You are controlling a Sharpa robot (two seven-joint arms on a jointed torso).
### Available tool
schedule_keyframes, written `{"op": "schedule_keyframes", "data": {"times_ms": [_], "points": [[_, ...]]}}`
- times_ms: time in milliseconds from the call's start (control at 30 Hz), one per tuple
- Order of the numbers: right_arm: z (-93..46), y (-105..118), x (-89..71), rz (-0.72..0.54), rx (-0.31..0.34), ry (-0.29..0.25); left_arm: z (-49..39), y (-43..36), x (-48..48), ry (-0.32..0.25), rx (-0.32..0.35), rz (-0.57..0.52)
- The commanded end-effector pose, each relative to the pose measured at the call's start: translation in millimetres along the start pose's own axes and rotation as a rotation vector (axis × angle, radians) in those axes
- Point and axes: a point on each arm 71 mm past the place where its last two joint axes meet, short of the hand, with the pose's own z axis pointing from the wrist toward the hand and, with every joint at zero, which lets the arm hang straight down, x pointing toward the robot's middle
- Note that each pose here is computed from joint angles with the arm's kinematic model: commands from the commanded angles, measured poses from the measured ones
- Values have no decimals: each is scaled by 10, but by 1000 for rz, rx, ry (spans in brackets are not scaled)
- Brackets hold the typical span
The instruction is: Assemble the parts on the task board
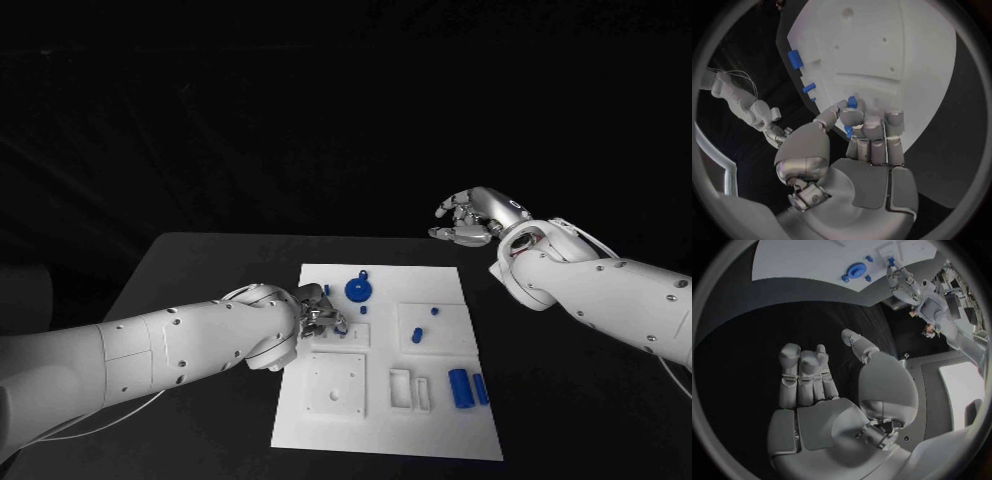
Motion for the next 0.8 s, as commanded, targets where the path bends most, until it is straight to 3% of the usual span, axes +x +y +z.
{"op": "schedule_keyframes", "data": {"times_ms": [33,800], "points": [[3,18,7,1,-12,8,-3,1,14,10,4,34],[12,37,23,2,-15,17,3,8,85,53,0,50]]}}
